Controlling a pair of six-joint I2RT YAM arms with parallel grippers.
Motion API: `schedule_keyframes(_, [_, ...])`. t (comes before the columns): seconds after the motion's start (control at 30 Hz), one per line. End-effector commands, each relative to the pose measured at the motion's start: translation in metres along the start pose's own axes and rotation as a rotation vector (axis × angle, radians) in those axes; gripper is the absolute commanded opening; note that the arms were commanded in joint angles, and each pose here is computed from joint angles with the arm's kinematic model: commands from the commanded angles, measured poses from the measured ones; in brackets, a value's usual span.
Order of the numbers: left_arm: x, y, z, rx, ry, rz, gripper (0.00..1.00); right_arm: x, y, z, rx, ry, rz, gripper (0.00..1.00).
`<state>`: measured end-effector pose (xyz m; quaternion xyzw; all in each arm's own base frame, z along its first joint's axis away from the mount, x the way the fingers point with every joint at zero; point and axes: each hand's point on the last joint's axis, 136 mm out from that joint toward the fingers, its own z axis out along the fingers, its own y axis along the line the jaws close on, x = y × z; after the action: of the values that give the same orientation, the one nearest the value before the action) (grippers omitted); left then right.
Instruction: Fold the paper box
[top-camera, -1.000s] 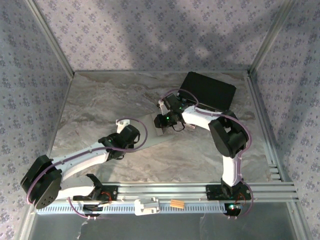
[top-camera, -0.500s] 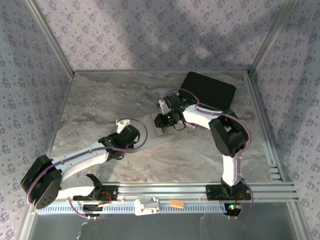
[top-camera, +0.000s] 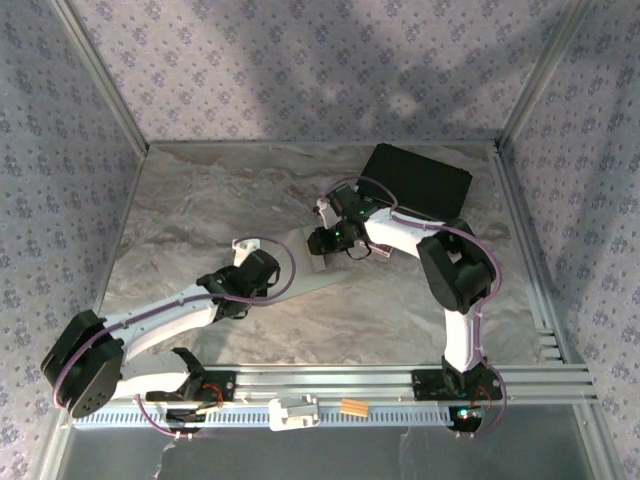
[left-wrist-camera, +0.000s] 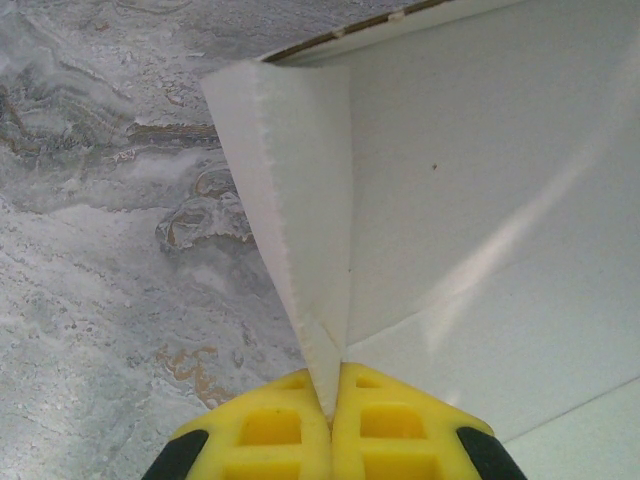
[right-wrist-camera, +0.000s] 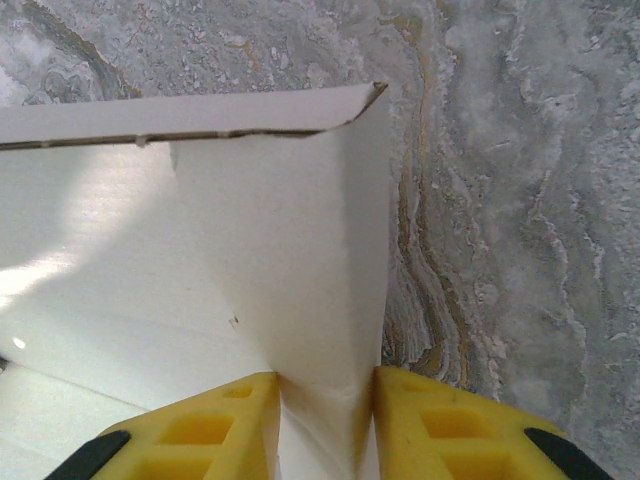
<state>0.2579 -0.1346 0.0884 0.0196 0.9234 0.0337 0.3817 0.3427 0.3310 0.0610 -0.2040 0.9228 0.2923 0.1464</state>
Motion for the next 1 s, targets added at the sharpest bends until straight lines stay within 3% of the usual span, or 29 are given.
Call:
schedule_keyframes(0.0, [-0.035,-0.035,-0.017,0.148,-0.09,-0.026,0.0,0.021,0.027,0.018,-0.094,0.095,-0.035,0.32])
schedule_keyframes(0.3, [-0.035,-0.035,-0.017,0.147,-0.091,-0.026,0.0,0.018,0.024,0.02,-0.058,0.096,-0.042,0.36])
schedule_keyframes(0.43, [-0.037,-0.035,-0.018,0.149,-0.095,-0.029,0.0,0.016,0.024,0.019,-0.048,0.091,-0.047,0.27])
schedule_keyframes(0.57, [-0.036,-0.035,-0.018,0.15,-0.094,-0.029,0.0,0.018,0.022,0.022,-0.007,0.104,-0.06,0.28])
schedule_keyframes(0.77, [-0.037,-0.037,-0.018,0.153,-0.09,-0.025,0.0,0.024,0.015,0.028,0.151,0.143,-0.091,0.27])
schedule_keyframes(0.97, [-0.04,-0.038,-0.02,0.155,-0.094,-0.025,0.0,0.035,-0.005,0.026,0.418,0.177,-0.053,0.13])
